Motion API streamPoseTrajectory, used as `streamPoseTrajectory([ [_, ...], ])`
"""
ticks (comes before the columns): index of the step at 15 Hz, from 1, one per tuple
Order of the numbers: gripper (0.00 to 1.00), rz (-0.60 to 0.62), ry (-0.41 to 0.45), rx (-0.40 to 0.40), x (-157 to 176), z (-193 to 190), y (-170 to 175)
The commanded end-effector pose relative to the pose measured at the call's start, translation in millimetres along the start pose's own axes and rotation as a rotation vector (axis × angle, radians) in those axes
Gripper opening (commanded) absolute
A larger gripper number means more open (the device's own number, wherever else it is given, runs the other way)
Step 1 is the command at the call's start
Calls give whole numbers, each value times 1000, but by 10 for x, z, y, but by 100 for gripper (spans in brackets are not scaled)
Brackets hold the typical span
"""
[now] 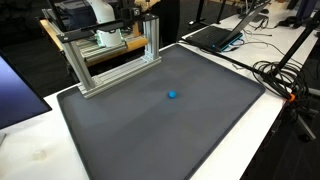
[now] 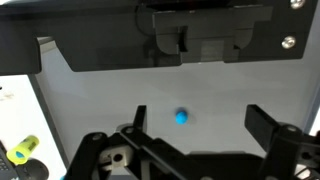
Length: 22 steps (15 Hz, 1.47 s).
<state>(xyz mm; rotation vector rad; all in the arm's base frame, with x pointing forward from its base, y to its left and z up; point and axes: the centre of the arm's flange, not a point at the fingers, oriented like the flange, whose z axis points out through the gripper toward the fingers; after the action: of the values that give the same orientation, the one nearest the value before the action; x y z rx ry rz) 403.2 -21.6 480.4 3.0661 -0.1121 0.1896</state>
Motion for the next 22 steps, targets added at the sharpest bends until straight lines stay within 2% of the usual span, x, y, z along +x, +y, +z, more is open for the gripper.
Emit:
streamPoseTrajectory([
  [1, 100, 0, 0, 0, -12, 4, 0],
  [4, 100, 0, 2, -1, -17, -5, 1],
  [11, 100, -73, -80, -45, -324, 150, 59],
  [15, 100, -137, -106, -13, -477, 232, 84],
  [22, 100, -196, -93, 34, -622, 235, 69],
])
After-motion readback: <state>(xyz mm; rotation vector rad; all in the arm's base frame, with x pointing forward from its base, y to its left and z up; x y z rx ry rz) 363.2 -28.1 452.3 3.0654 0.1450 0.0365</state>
